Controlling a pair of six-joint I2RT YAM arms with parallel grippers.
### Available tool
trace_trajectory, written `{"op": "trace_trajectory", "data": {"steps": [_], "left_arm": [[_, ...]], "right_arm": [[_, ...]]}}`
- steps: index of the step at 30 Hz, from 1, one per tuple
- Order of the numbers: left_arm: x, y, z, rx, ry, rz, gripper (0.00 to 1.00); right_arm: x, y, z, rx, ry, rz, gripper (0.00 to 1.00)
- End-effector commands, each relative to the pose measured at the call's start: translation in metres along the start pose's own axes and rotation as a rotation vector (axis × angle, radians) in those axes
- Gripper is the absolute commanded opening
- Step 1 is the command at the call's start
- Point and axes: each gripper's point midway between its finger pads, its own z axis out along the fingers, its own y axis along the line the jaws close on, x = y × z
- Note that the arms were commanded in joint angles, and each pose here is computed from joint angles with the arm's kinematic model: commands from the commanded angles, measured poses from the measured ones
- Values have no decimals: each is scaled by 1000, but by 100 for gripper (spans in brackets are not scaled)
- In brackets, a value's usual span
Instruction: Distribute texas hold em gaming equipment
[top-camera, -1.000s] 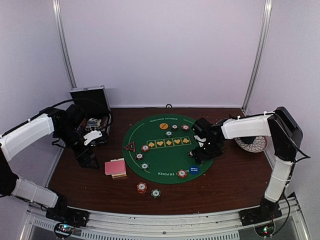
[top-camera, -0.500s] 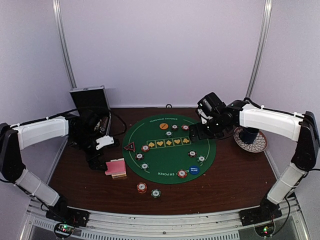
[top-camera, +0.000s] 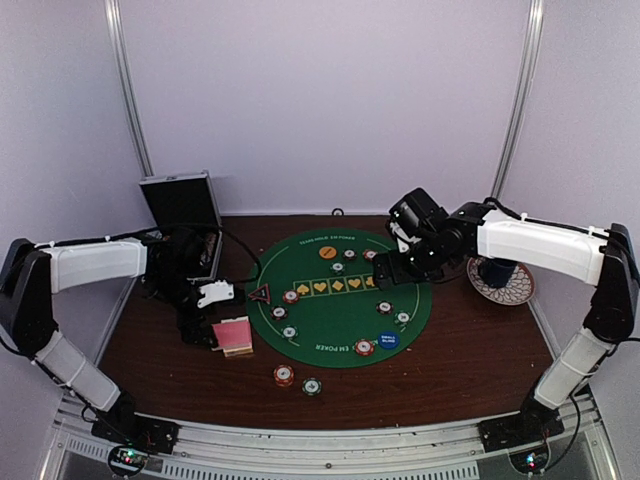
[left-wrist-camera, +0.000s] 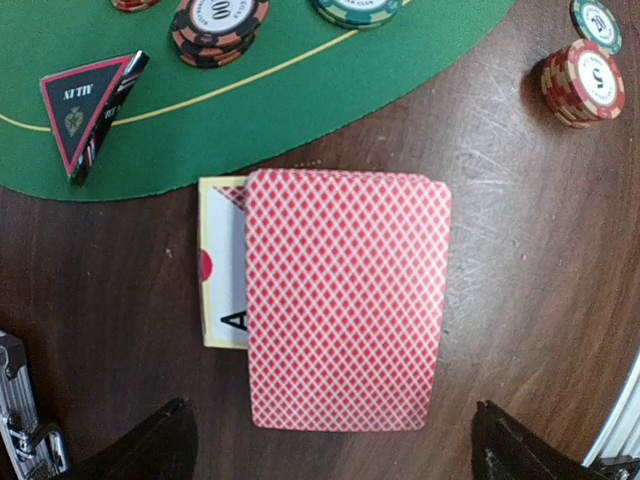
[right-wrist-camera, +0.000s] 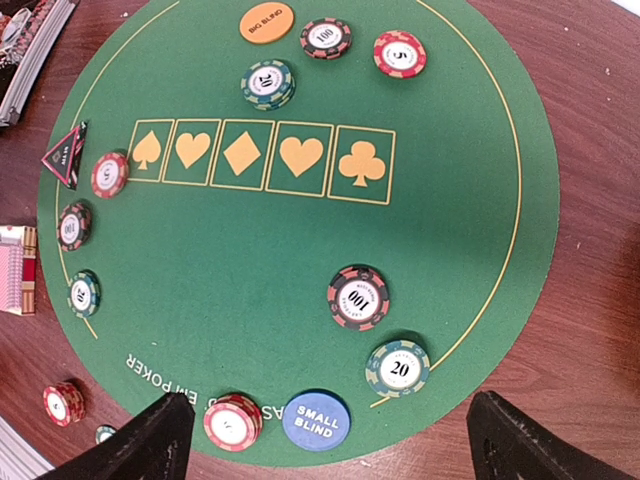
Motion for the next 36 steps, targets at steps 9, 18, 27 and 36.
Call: {"op": "trace_trajectory", "data": {"steps": [9, 18, 27, 36], "left_arm": [[-4, -4, 17, 33, 3, 69, 98], [1, -3, 23, 34, 25, 75, 98], [9, -5, 31, 42, 51, 81, 98], [10, -1, 41, 33, 52, 82, 98]], "right_arm": [[-11, 8, -23, -21, -39, -9, 100], [-14, 12, -24, -31, -41, -15, 100], [-15, 14, -25, -37, -42, -17, 99], [-14, 16, -25, -46, -38, -17, 100]]}}
